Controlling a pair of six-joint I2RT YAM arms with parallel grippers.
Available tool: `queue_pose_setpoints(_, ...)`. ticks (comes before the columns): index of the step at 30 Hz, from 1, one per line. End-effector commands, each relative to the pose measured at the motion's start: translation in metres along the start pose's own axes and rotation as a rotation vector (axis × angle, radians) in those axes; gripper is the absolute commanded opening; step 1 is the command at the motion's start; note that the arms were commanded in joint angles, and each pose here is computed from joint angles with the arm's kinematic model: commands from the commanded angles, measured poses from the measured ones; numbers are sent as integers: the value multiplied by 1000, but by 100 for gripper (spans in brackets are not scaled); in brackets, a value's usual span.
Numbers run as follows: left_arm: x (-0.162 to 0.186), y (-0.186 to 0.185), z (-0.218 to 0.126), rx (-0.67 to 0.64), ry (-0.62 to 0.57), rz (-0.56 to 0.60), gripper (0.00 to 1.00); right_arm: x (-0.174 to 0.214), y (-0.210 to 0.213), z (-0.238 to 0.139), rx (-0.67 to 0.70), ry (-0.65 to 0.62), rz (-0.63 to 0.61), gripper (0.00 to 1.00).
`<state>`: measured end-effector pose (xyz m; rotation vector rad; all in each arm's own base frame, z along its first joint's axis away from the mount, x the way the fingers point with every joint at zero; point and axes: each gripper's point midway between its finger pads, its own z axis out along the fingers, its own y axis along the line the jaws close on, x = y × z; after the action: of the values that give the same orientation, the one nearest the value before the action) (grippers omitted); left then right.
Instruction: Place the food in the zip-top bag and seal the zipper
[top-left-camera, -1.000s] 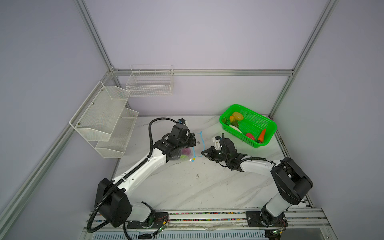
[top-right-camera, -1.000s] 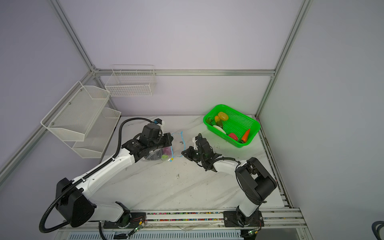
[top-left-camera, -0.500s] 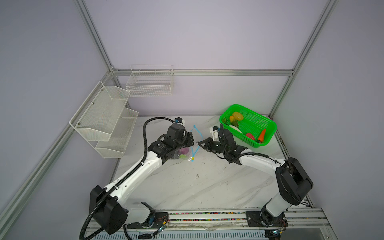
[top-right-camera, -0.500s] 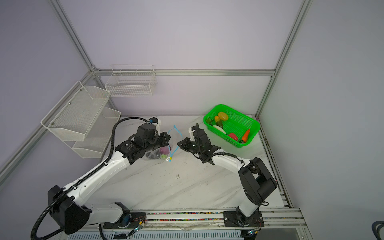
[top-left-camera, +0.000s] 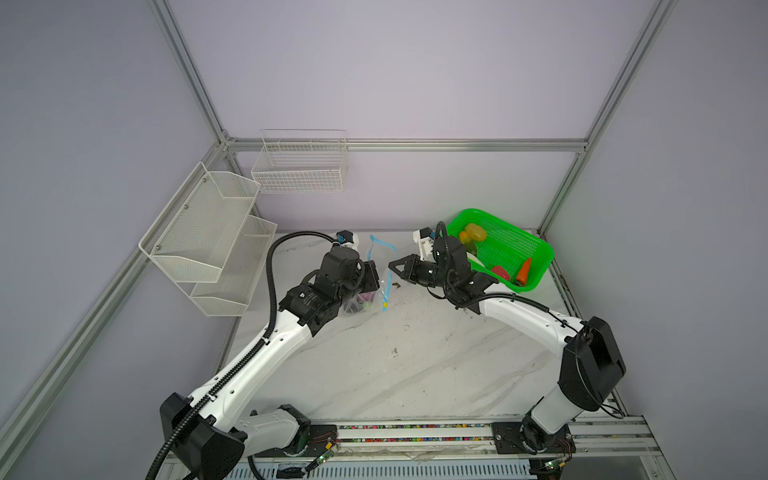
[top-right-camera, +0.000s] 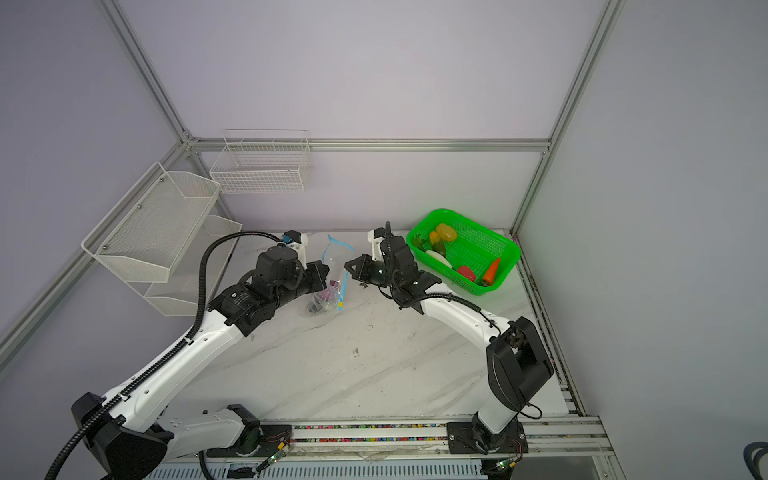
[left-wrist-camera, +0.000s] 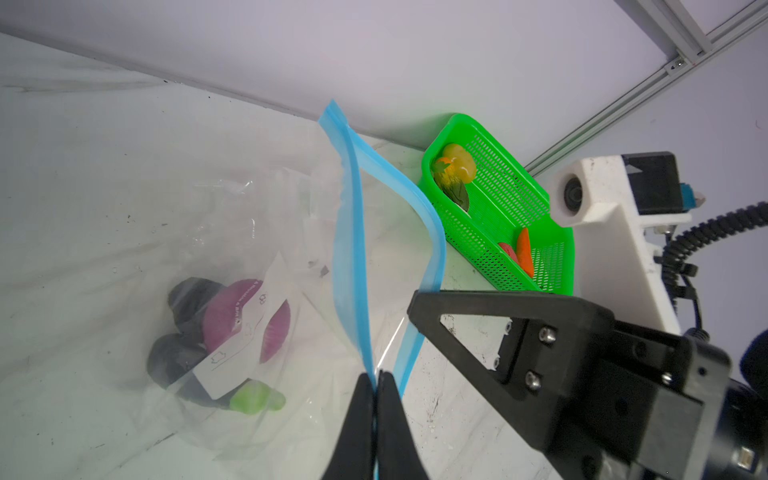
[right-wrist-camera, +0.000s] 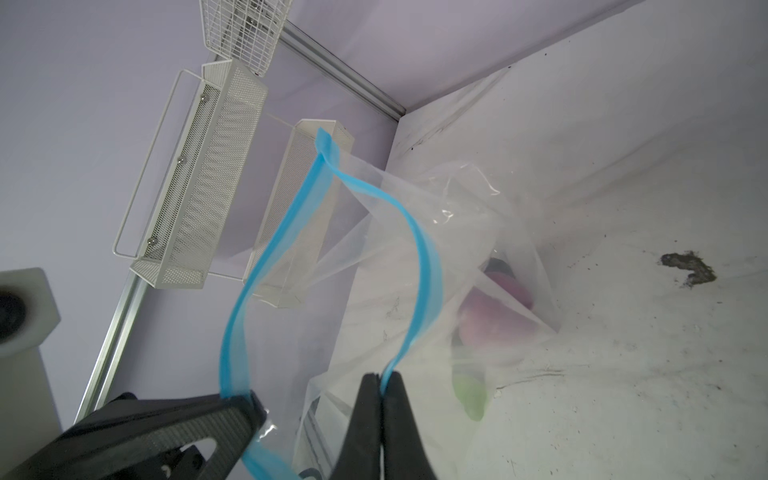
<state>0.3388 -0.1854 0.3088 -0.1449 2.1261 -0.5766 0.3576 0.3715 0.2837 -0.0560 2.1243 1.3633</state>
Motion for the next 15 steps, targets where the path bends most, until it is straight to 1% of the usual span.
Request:
queue_pose_setpoints(1,-46,-13,-34,21,-126,20,0,-6,13,3,-8,-6,-35,0)
queue_pose_setpoints(8,-69,-7,-59,-20,-198,53,0,-2,19,15,-32,24,-46,0)
queue_pose_setpoints(15,-71,12,-78,-85,-221,64,0,7,23,28,-82,59,-58,0)
